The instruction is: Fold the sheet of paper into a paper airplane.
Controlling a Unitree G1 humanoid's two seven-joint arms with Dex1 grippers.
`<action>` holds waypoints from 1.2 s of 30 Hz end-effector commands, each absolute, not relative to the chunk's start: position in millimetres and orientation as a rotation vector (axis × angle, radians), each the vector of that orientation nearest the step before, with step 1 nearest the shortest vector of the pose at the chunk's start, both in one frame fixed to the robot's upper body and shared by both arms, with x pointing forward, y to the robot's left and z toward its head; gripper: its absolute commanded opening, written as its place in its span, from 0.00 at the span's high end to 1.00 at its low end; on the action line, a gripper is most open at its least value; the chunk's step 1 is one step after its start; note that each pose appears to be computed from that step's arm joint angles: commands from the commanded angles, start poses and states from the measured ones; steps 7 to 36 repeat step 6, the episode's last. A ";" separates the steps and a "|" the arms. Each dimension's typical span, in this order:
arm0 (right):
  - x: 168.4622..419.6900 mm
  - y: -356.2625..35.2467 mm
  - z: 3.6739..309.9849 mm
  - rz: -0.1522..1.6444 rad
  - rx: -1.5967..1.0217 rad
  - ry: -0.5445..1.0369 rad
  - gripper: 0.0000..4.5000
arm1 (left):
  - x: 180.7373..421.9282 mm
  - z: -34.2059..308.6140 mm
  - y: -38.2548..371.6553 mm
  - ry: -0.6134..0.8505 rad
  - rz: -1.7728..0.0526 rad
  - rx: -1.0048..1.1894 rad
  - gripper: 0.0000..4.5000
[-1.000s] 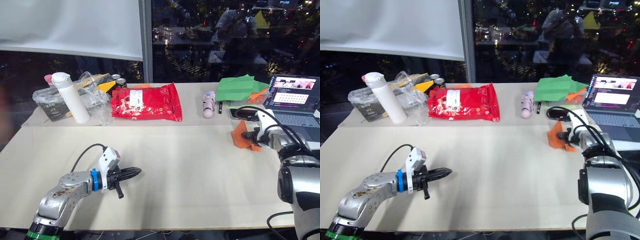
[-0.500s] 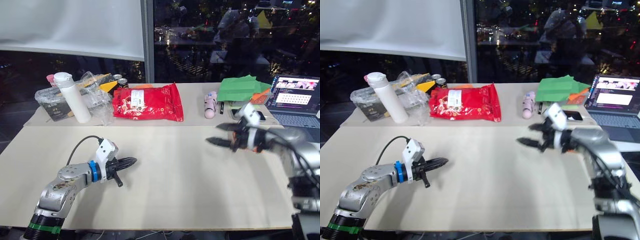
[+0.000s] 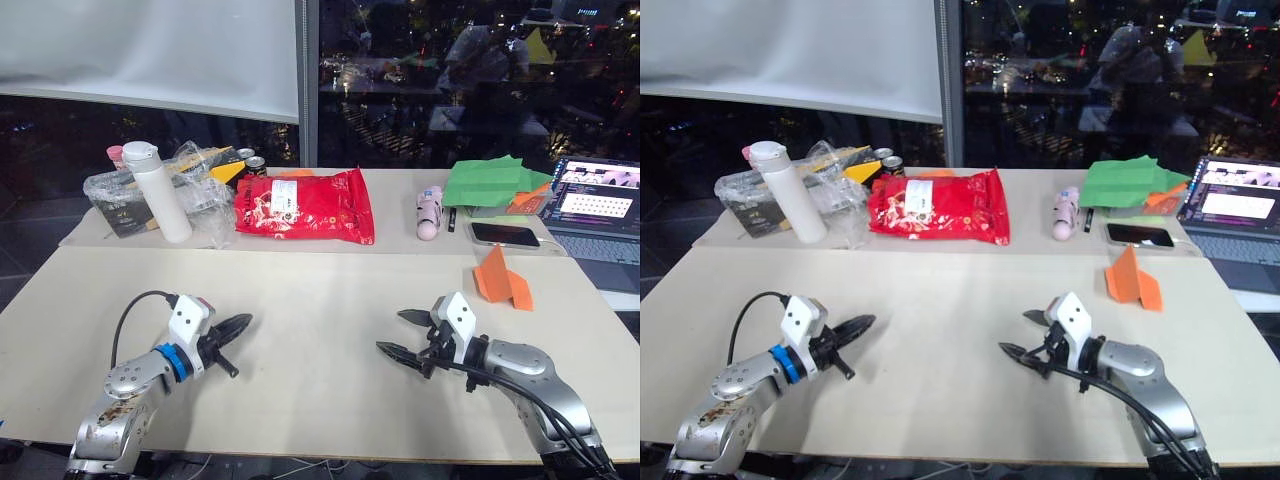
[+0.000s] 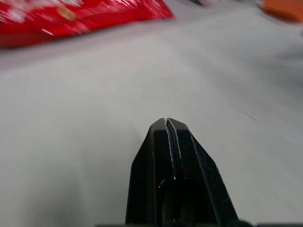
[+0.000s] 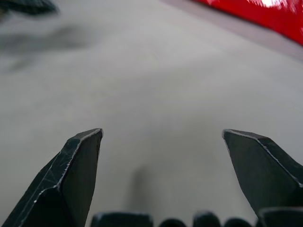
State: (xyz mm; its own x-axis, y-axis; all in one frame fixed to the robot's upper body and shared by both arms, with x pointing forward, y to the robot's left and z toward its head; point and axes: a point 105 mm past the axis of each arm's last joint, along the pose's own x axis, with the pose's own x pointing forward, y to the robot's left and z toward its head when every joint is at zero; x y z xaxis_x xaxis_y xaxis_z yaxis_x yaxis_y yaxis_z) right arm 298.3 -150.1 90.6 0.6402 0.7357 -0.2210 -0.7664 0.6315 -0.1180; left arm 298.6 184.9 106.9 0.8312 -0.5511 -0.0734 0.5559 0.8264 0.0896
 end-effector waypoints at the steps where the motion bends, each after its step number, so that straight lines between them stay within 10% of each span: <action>1: 300.9 -144.6 94.1 0.847 -0.230 0.086 0.01 | 301.6 112.6 182.0 -0.011 -0.555 0.128 1.00; 36: 303.0 -140.1 90.9 0.833 -0.225 0.070 0.01 | 299.9 103.8 177.6 0.022 -0.561 0.106 1.00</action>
